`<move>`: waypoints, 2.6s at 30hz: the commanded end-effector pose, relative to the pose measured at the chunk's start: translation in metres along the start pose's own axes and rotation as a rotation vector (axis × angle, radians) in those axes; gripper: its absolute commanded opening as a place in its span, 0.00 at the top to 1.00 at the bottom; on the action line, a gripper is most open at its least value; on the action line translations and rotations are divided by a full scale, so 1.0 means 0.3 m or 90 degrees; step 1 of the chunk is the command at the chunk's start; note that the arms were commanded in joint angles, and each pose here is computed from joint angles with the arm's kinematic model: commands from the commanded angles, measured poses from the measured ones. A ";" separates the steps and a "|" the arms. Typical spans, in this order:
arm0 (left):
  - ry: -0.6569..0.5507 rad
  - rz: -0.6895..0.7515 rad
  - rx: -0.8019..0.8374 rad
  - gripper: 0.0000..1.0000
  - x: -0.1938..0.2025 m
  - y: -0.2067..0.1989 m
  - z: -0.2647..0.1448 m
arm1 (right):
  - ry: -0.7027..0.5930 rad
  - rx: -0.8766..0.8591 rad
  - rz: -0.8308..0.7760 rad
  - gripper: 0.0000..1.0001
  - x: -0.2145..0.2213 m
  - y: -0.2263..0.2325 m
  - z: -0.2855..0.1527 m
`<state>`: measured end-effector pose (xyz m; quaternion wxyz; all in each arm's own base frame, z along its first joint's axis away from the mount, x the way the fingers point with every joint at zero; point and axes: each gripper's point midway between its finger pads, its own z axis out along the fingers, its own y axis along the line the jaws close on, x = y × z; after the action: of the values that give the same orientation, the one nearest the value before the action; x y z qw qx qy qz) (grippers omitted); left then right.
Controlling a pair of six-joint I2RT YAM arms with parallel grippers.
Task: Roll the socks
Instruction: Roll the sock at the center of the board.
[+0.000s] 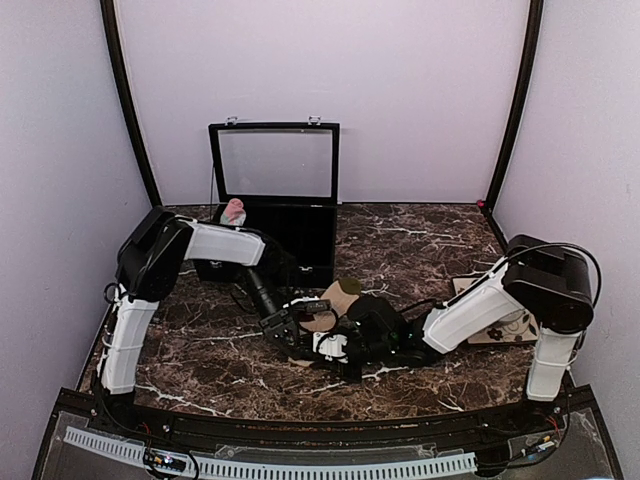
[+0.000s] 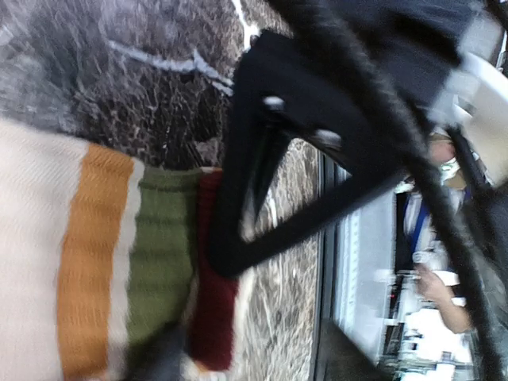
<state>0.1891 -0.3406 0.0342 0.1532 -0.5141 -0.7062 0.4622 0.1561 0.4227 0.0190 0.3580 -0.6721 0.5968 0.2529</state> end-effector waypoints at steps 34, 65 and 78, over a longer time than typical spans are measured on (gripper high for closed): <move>-0.015 0.504 -0.413 0.41 0.063 -0.146 -0.059 | 0.229 -0.263 0.505 1.00 0.402 0.232 -0.020; 0.102 0.445 -0.384 1.00 0.052 -0.003 0.080 | 0.215 -0.217 0.599 1.00 0.404 0.158 -0.028; 0.080 0.200 -0.185 1.00 0.104 0.027 0.054 | 0.073 -0.097 0.544 0.01 0.271 0.048 -0.122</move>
<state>0.1793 -0.3511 0.0247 -0.0647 -0.7287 -0.6048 0.3148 0.1558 0.3915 0.0360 0.1775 -0.4452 0.7323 0.4837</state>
